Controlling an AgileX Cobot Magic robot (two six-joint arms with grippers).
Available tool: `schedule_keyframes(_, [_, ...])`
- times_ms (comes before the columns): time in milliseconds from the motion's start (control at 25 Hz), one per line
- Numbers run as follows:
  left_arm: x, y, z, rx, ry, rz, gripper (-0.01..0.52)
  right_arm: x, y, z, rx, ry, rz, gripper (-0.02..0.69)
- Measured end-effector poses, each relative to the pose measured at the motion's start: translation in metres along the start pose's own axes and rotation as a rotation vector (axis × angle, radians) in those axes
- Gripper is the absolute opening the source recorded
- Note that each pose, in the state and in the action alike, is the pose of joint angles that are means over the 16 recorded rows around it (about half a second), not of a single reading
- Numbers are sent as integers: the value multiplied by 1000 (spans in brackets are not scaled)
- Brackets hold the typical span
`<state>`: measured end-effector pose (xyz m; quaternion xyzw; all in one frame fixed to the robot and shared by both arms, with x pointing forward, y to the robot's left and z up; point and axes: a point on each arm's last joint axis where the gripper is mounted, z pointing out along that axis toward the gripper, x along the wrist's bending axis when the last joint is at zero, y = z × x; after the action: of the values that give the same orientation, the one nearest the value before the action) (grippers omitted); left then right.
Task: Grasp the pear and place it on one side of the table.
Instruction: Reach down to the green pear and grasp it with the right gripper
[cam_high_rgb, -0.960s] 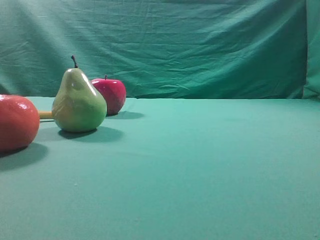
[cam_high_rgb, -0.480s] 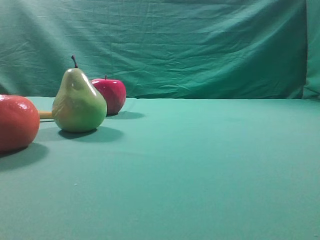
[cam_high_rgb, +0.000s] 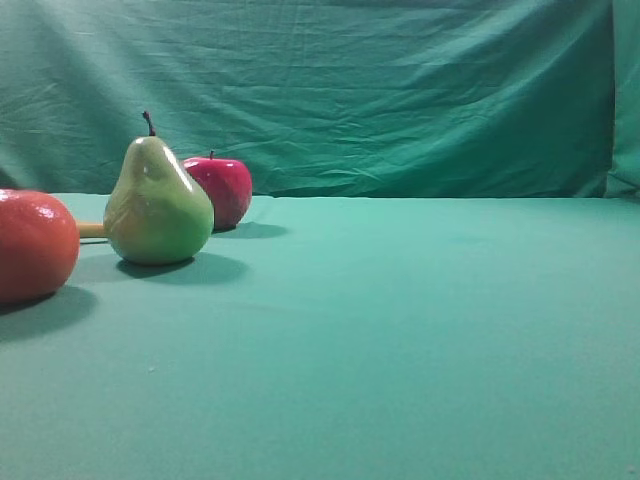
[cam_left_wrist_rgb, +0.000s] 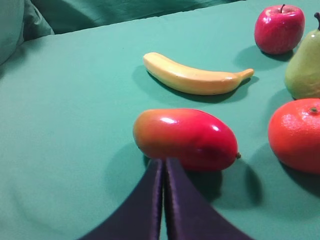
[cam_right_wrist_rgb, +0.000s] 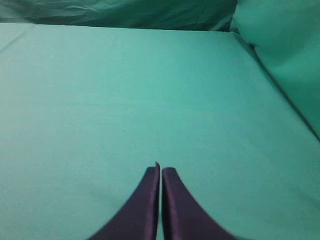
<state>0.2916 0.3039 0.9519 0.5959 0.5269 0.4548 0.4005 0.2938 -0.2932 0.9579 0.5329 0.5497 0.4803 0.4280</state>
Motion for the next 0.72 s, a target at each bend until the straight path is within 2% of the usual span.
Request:
schedule_keyframes(400, [0,0,0,0,0,0,0,3,41,-3,-158,49,75,0])
schedule_keyframes(720, [0,0,0,0,0,0,0,13,79,14,-6,123,17,0])
